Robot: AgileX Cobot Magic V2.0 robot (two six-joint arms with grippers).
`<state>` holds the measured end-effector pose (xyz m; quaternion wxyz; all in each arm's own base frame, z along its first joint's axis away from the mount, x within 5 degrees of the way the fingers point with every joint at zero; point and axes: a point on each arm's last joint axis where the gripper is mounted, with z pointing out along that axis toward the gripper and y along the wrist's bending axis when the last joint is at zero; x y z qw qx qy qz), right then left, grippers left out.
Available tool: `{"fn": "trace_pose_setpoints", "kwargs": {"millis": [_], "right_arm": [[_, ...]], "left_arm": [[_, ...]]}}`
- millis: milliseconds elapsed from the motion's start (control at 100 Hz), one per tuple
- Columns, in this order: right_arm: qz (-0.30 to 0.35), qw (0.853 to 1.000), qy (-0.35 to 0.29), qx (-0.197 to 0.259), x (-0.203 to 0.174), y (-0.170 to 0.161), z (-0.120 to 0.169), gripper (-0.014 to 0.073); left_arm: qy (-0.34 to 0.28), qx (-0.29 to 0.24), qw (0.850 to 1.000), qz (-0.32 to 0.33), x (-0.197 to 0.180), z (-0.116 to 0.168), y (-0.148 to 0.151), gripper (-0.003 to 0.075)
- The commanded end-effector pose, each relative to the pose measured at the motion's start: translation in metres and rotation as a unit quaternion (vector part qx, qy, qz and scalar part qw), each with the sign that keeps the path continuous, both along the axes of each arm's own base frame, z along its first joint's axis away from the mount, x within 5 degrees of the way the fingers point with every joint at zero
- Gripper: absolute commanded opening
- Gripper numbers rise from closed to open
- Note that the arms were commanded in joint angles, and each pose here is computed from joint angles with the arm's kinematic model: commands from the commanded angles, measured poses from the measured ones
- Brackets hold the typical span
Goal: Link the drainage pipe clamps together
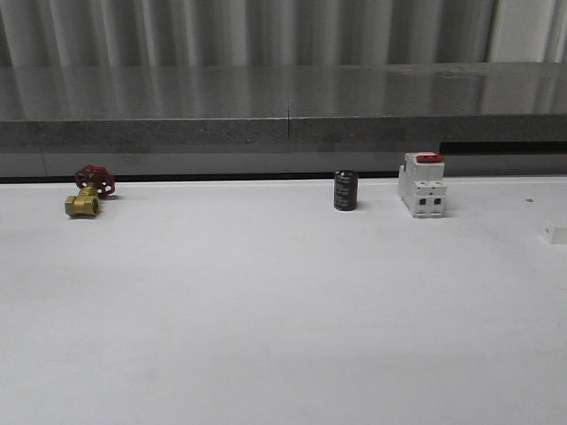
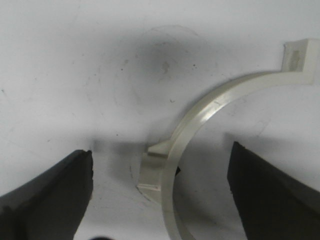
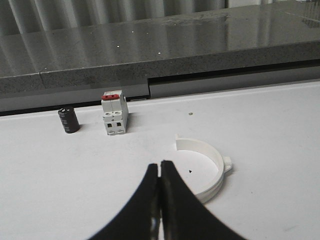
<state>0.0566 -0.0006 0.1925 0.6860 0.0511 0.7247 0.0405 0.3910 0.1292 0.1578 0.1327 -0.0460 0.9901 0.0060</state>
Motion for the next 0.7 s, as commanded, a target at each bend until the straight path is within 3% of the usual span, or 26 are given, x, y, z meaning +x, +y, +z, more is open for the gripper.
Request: {"fn": "trace_pose_setpoints", "kwargs": {"millis": [0,340,690], "right_arm": [[-0.003,0.998,-0.063,-0.008,-0.0024,-0.0004,0.0159,-0.0066],[-0.003,0.998,-0.063,-0.008,-0.0024,-0.0004,0.0159,-0.0066],[-0.003,0.998,-0.063,-0.008,-0.0024,-0.0004,0.0159,-0.0066]], "left_arm": [[-0.043,0.009,0.999,0.003,0.0039,0.0266,0.0018,0.0546],[-0.039,0.005,0.999,0.004,0.0033,0.0261,0.0012,0.0521],[-0.028,0.001,1.0,0.003,0.0014,0.0254,0.0003,0.014]]}}
